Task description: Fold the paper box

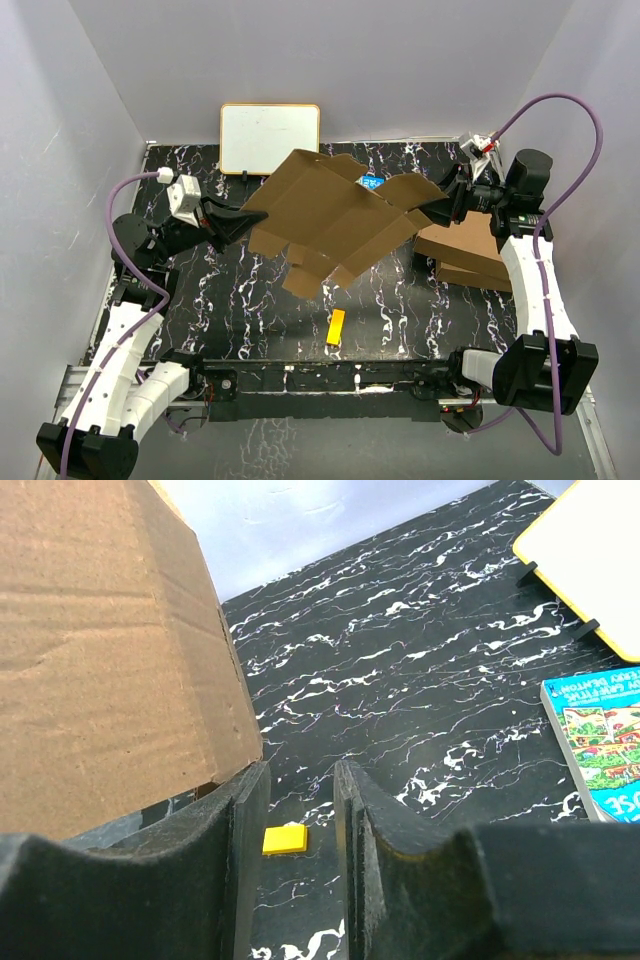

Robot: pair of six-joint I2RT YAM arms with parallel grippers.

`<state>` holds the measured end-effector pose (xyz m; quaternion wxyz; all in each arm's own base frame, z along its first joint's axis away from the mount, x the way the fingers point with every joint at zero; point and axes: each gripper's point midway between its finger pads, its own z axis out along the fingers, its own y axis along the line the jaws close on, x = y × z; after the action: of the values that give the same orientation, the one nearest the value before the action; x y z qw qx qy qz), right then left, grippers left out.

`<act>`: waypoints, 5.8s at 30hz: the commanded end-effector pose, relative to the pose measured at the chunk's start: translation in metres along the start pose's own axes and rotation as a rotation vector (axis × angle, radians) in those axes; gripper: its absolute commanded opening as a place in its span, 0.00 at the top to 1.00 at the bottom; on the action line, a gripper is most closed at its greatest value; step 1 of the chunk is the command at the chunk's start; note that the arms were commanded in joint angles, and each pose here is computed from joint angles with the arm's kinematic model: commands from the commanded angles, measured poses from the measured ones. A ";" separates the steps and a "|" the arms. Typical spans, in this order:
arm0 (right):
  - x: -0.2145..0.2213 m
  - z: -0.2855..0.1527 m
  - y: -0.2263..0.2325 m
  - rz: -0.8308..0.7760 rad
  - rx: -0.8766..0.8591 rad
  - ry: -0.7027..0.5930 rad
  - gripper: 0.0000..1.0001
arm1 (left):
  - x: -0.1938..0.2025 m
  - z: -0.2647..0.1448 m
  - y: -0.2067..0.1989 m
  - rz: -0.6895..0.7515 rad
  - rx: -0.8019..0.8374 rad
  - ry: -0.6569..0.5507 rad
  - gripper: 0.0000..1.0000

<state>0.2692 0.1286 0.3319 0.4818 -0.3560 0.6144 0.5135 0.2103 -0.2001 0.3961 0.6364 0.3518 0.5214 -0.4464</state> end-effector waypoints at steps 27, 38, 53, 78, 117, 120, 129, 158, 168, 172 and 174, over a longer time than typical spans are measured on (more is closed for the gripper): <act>-0.004 -0.002 0.007 -0.038 0.030 -0.008 0.55 | -0.028 0.001 0.003 0.118 -0.028 -0.012 1.00; -0.001 -0.003 0.001 -0.024 0.058 -0.007 0.55 | -0.023 -0.002 0.007 0.124 -0.055 0.004 1.00; 0.004 -0.004 0.004 -0.008 0.058 -0.006 0.53 | -0.016 0.001 0.018 0.127 -0.076 0.030 1.00; 0.023 0.009 -0.003 0.081 -0.012 0.004 0.48 | -0.032 0.007 0.000 0.118 0.030 -0.030 1.00; -0.023 -0.032 -0.068 0.238 0.240 -0.173 0.48 | -0.023 0.001 0.010 0.106 -0.059 -0.032 1.00; -0.029 -0.028 -0.061 0.288 0.196 -0.186 0.47 | -0.023 0.001 0.010 0.106 -0.058 -0.033 1.00; -0.033 -0.015 -0.040 0.287 0.122 -0.170 0.42 | -0.022 0.003 0.011 0.102 -0.046 -0.033 1.00; -0.023 0.021 -0.023 0.235 -0.013 -0.078 0.43 | -0.029 0.007 0.003 0.085 0.009 -0.065 1.00; -0.029 0.021 -0.011 0.186 -0.039 -0.091 0.51 | -0.028 0.008 0.005 0.074 0.013 -0.074 1.00; -0.028 0.021 -0.008 0.177 -0.044 -0.087 0.50 | -0.027 0.009 0.007 0.072 0.004 -0.077 1.00; -0.025 0.021 -0.007 0.177 -0.045 -0.085 0.48 | -0.027 0.009 0.008 0.076 -0.002 -0.078 1.00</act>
<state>0.2951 0.1429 0.3374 0.4135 -0.2448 0.6372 0.6025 0.2205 -0.2011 0.4158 0.6572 0.3490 0.5003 -0.4426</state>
